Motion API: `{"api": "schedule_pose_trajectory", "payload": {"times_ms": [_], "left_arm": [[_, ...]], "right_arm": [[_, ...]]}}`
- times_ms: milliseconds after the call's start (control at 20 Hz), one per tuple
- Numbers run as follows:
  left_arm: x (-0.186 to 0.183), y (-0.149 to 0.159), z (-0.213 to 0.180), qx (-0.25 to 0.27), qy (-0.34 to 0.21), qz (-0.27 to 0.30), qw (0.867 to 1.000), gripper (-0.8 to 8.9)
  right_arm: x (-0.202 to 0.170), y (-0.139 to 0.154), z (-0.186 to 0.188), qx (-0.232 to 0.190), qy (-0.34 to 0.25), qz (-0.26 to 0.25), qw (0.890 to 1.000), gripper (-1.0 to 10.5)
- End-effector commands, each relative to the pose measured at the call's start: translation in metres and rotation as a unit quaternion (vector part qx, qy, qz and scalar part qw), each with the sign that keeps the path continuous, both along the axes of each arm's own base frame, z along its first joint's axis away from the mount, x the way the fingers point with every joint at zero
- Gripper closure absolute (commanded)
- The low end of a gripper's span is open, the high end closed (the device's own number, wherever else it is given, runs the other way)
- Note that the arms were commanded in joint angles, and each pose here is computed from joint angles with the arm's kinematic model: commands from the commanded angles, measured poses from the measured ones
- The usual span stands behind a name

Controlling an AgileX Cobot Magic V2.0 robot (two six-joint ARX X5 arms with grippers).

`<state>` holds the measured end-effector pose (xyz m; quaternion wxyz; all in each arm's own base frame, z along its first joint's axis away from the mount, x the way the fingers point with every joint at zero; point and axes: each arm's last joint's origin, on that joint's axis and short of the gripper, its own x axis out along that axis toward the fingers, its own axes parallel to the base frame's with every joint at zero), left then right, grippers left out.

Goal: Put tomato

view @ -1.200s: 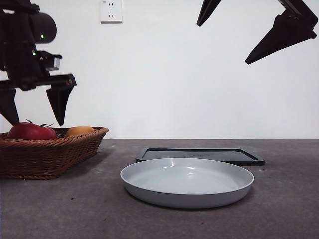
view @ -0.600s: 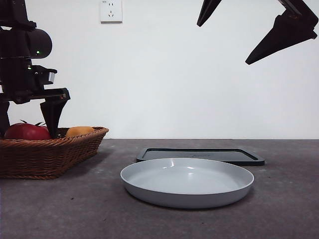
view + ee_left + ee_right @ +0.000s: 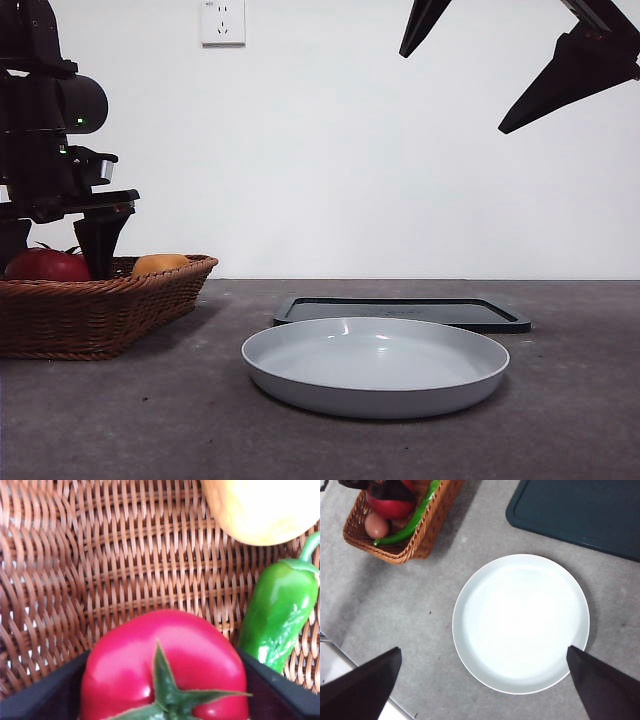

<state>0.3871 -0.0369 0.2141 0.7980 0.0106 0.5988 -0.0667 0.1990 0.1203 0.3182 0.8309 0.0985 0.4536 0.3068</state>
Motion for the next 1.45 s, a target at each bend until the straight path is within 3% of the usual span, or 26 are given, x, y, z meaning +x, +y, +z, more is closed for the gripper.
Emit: {"api": "schedule_pose_trajectory", "payload": {"times_ms": [50,300,550,700,950,1050,1250,1450], "left_arm": [[0.006,-0.002,0.003,-0.004,0.003,-0.006,1.000,5.72],[0.004,-0.012,0.056,-0.108,0.025,-0.035,0.993,5.71],[-0.017,-0.065,0.087,-0.182,0.027,-0.125,0.975,5.71],[-0.033,-0.113,0.087,-0.179,0.035,-0.193,0.964,5.71],[-0.071,-0.186,0.087,-0.149,0.030,-0.295,0.943,5.73],[-0.086,-0.208,0.084,-0.114,0.020,-0.321,0.940,5.75],[-0.109,-0.244,0.062,-0.100,0.016,-0.358,0.928,5.86],[-0.112,-0.268,0.035,-0.063,-0.001,-0.364,0.929,6.05]], "right_arm": [[0.002,0.003,0.005,0.002,-0.009,0.006,1.000,3.8],[0.001,-0.002,0.005,-0.013,-0.014,-0.012,1.000,3.8],[-0.024,-0.025,0.013,-0.072,-0.006,-0.064,0.995,3.8],[-0.044,-0.038,0.022,-0.081,-0.016,-0.080,0.993,3.8],[-0.067,-0.050,0.034,-0.060,-0.037,-0.095,0.993,3.8],[-0.071,-0.051,0.036,-0.054,-0.041,-0.099,0.993,3.8],[-0.071,-0.052,0.036,-0.050,-0.038,-0.104,0.993,3.8],[-0.071,-0.052,0.036,-0.050,-0.038,-0.104,0.993,3.8]]}}
